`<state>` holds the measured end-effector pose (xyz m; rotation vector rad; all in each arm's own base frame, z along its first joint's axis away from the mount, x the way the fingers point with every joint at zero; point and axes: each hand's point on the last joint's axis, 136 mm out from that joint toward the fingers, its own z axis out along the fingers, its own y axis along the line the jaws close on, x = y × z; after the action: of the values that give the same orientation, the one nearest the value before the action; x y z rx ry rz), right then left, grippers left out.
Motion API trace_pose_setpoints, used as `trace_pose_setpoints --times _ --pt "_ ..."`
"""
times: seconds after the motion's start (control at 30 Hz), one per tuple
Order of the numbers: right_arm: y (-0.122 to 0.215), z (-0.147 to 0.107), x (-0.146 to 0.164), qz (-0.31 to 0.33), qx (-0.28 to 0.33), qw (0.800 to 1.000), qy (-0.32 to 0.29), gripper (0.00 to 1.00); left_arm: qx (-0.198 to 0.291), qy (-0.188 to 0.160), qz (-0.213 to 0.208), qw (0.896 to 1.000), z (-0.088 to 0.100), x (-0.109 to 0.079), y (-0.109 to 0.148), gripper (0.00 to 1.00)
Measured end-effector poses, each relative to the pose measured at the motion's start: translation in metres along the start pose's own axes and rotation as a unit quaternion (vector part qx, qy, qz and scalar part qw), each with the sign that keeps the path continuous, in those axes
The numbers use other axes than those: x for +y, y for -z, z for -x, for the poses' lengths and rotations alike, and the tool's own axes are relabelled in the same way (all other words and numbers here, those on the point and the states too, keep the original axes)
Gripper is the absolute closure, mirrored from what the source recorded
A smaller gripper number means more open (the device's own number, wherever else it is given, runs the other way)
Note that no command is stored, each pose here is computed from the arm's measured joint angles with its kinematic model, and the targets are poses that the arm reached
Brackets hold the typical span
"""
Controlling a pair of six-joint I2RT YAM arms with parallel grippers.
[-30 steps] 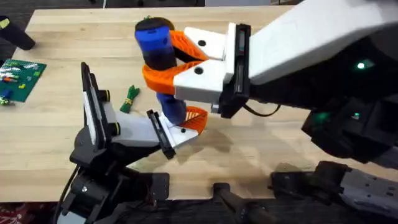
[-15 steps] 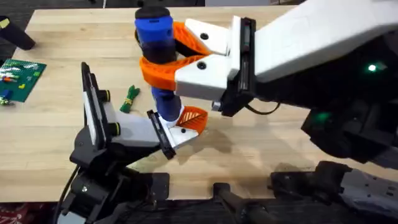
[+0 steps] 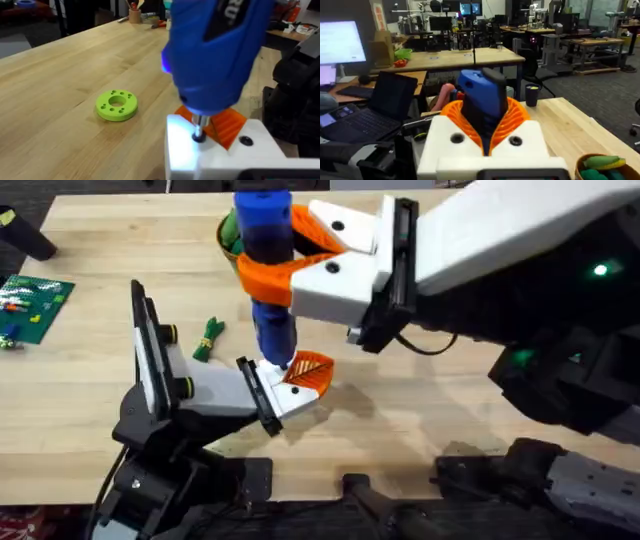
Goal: Pick up the gripper from the table and insert it into the empty holder that is missing its gripper. Then pick up a screw, insert it into the mounting hole, and use the screwdriver to tighten it. Finally, clean up the table by picking up the vegetable and placing it into the bucket.
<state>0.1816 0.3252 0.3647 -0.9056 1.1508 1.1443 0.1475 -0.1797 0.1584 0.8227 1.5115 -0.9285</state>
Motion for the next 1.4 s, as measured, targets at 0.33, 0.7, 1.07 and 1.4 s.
trace_pose_setpoints --times 0.33,0.7,1.07,1.4 --pt "-0.001 0.007 0.002 0.006 -0.006 1.0 -0.002 0.957 0.0 0.0 0.0 1.0 0.0 0.0 0.0 0.991" --pt "-0.001 -0.003 0.0 0.002 0.017 1.0 -0.018 0.957 0.0 0.0 0.0 1.0 0.0 0.0 0.0 0.991" --pt "0.002 -0.003 -0.009 -0.008 0.018 1.0 -0.017 0.957 0.0 0.0 0.0 1.0 0.0 0.0 0.0 0.991" --pt "0.004 0.009 -0.008 -0.008 -0.002 1.0 -0.016 0.957 0.0 0.0 0.0 1.0 0.0 0.0 0.0 0.991"
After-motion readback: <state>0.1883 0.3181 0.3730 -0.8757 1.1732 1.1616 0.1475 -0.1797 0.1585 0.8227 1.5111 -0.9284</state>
